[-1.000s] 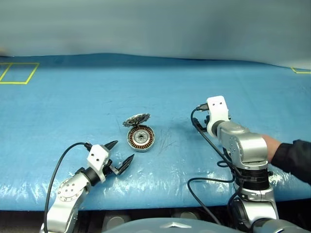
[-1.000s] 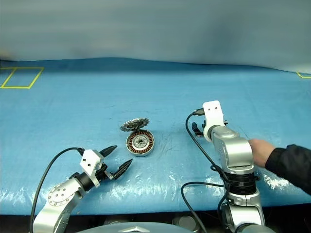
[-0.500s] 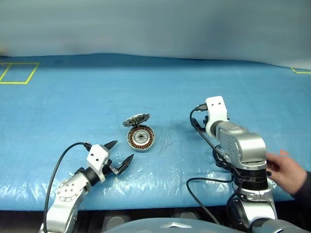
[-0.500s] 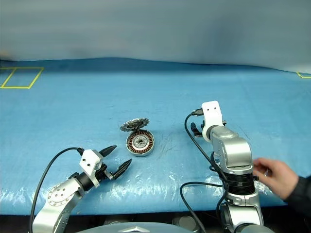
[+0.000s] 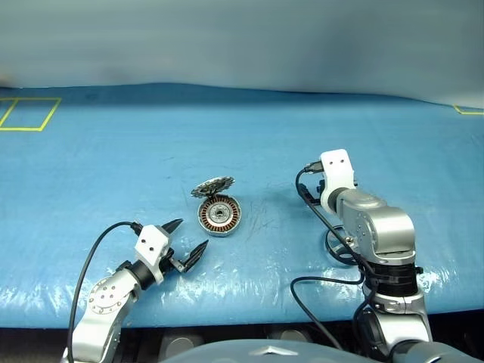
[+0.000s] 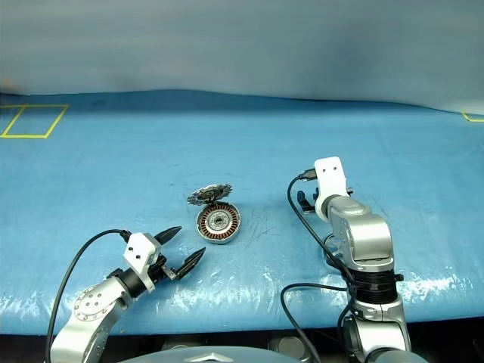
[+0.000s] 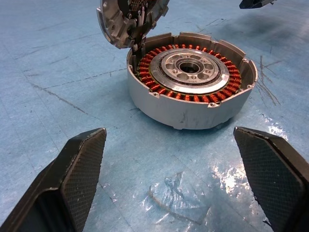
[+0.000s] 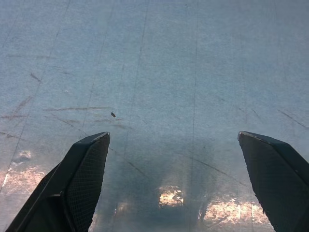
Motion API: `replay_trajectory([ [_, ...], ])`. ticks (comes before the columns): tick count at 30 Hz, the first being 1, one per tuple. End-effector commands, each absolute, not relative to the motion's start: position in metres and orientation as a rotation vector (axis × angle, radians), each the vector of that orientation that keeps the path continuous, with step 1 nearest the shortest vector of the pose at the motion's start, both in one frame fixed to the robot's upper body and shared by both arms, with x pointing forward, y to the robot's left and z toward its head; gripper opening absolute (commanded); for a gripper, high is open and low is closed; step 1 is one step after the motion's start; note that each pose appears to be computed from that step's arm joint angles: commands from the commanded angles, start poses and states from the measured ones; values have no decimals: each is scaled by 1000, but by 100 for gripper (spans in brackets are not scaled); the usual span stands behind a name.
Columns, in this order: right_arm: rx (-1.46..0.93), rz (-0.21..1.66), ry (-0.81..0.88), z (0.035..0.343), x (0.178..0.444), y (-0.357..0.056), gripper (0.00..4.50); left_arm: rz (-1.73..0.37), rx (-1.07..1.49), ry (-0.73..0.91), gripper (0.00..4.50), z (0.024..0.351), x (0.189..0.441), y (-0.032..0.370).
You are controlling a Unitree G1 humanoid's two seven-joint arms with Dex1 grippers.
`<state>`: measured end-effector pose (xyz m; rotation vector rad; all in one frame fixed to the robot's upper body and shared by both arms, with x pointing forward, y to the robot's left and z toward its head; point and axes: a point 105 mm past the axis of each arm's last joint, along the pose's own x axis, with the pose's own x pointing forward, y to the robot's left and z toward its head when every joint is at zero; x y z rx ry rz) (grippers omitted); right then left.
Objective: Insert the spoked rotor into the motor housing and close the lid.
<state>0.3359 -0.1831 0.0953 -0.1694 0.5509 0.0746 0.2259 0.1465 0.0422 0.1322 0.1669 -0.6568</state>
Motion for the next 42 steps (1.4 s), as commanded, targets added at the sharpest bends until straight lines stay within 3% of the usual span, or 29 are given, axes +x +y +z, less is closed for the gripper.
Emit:
replay_trajectory([
  [1,-206,91,489,120,328,-190,447,-668,149,133,450,51,227,145],
  [12,-313,128,580,136,275,-217,447,-692,143,135,450,51,228,143],
  [26,-194,81,606,118,238,-229,447,-720,126,154,450,46,226,137],
  [29,-191,79,596,118,235,-227,390,-729,120,155,450,46,226,133],
  [32,-167,64,595,116,232,-227,290,-736,118,154,450,46,228,132],
  [42,-149,70,636,103,216,-219,290,-750,110,151,450,46,229,127],
])
